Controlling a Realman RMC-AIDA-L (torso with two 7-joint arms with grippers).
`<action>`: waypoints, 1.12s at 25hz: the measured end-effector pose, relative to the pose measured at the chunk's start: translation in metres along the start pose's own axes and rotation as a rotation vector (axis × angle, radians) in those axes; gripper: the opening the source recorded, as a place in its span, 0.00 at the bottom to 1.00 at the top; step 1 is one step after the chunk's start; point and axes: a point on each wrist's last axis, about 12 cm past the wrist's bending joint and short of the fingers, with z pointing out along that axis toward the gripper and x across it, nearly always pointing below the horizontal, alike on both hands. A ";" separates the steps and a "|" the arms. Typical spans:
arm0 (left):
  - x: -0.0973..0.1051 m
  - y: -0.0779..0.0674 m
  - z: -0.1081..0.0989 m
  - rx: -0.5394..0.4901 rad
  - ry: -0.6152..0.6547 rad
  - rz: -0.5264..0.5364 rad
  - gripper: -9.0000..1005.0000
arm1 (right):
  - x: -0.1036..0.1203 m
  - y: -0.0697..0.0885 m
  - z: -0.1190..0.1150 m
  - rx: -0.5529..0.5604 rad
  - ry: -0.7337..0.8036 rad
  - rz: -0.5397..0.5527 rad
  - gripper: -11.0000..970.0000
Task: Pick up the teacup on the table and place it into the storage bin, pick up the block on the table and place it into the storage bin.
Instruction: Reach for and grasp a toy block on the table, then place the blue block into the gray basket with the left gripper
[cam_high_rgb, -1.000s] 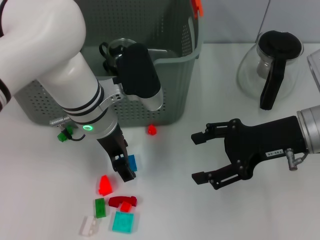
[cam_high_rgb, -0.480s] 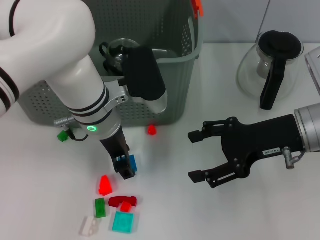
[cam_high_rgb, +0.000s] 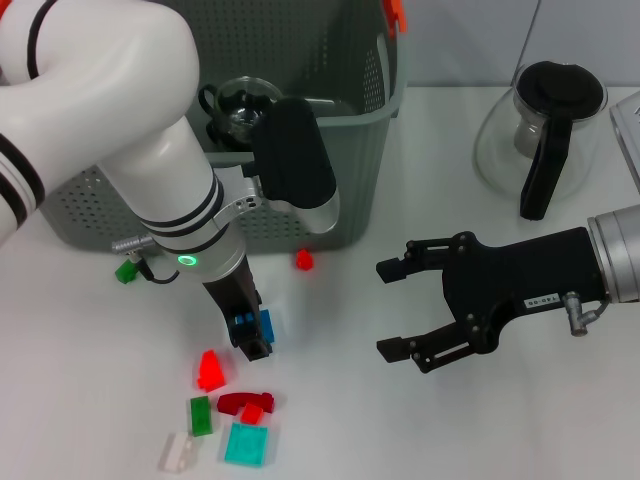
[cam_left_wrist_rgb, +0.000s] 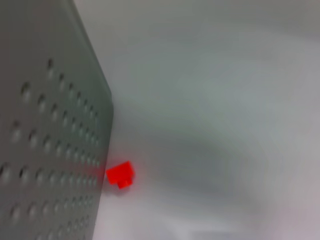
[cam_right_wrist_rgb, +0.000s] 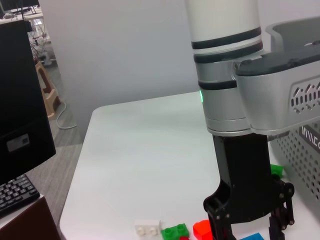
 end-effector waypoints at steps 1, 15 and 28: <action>0.000 0.000 0.000 -0.001 0.000 0.002 0.60 | 0.000 0.000 0.000 0.001 0.000 0.000 0.96; 0.001 -0.004 0.001 -0.001 0.005 0.020 0.43 | 0.000 -0.001 -0.001 0.006 -0.003 0.001 0.96; 0.038 0.004 -0.097 0.074 -0.325 -0.188 0.41 | 0.010 0.002 -0.013 0.038 -0.017 0.023 0.96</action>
